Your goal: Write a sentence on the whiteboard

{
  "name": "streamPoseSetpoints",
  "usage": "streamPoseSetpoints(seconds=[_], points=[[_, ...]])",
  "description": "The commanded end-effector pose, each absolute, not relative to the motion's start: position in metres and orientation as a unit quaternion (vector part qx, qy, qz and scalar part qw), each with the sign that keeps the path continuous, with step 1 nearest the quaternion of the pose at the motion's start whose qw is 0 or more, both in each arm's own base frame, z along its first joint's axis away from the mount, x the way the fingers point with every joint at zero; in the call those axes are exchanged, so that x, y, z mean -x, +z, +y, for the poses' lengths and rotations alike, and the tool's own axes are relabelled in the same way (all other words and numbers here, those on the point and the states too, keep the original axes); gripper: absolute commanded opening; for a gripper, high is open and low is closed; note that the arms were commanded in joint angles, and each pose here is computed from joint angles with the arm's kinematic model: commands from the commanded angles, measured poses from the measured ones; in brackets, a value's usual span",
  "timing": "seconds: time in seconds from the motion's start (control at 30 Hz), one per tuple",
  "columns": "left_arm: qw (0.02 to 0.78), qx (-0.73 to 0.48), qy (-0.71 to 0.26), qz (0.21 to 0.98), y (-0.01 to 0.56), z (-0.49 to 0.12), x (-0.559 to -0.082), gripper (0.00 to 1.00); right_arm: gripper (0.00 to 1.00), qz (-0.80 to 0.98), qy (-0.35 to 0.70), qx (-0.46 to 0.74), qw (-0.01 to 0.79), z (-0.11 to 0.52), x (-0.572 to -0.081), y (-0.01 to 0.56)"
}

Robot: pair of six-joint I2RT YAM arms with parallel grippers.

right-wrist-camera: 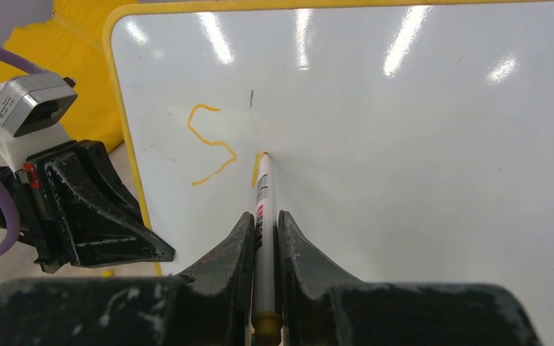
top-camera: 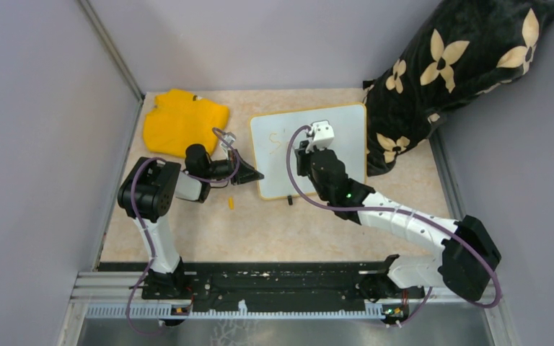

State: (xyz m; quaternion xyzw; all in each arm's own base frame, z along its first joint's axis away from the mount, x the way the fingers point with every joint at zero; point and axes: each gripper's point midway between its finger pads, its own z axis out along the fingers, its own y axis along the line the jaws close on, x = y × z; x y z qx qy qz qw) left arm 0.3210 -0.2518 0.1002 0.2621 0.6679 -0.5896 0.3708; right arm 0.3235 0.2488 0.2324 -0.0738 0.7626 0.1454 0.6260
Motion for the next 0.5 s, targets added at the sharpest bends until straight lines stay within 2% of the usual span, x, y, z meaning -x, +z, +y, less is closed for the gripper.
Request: streamPoseSetpoints(seconds=[0.0,0.47], points=[[0.355,-0.268,-0.594,0.67,0.099,-0.255,-0.315,0.0,0.0,0.758,0.139,0.053,0.636,0.235,-0.327,0.24],[0.356,-0.268,-0.595,0.669,0.1,-0.255,-0.314,0.0,0.0,0.766,0.156,0.069,0.62,0.237,-0.316,0.223]])
